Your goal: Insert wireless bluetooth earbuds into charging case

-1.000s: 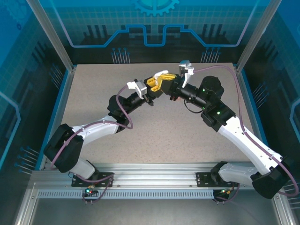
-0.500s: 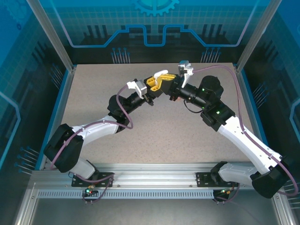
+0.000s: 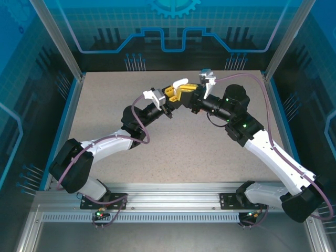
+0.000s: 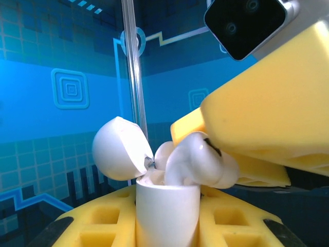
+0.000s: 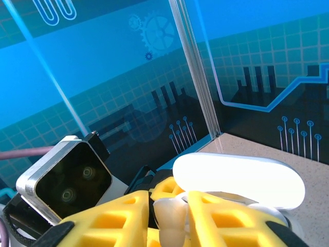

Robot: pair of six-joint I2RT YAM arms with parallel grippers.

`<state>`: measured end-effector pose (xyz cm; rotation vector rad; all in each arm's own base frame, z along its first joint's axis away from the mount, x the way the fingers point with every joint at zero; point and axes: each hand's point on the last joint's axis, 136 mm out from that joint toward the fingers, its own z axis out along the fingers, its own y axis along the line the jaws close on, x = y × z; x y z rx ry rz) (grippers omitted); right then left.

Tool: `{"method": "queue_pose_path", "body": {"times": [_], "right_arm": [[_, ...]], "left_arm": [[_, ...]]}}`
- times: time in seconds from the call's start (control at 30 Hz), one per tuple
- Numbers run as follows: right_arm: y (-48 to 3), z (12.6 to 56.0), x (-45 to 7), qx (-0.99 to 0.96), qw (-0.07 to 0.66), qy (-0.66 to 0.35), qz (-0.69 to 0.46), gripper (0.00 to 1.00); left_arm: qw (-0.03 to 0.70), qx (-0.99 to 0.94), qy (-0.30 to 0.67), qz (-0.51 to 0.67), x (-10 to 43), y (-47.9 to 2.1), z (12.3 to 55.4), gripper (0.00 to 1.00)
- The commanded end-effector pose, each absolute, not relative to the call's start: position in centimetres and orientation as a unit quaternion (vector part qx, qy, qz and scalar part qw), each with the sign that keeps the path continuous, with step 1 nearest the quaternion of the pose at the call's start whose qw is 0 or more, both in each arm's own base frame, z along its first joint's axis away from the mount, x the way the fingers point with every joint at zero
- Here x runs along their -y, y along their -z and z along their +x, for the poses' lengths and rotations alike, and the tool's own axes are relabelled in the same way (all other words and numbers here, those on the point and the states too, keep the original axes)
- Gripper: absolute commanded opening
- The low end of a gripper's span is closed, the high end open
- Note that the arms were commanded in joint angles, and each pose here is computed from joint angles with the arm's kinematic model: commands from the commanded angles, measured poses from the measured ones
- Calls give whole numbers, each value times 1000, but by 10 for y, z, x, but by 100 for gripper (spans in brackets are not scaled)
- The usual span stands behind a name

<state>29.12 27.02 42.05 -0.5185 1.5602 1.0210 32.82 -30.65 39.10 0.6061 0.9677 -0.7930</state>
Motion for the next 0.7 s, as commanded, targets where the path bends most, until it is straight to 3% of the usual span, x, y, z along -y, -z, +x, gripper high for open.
{"method": "queue_pose_path", "body": {"times": [0.0, 0.37, 0.67], "right_arm": [[-415, 294, -264, -677, 563, -424, -213, 32], [-429, 300, -268, -671, 566, -431, -211, 35], [-446, 304, -269, -659, 579, -434, -207, 50]], "left_arm": [[794, -408, 363, 268, 299, -423, 318, 0], [784, -421, 374, 261, 301, -416, 322, 0], [779, -429, 379, 255, 302, -411, 325, 0]]}}
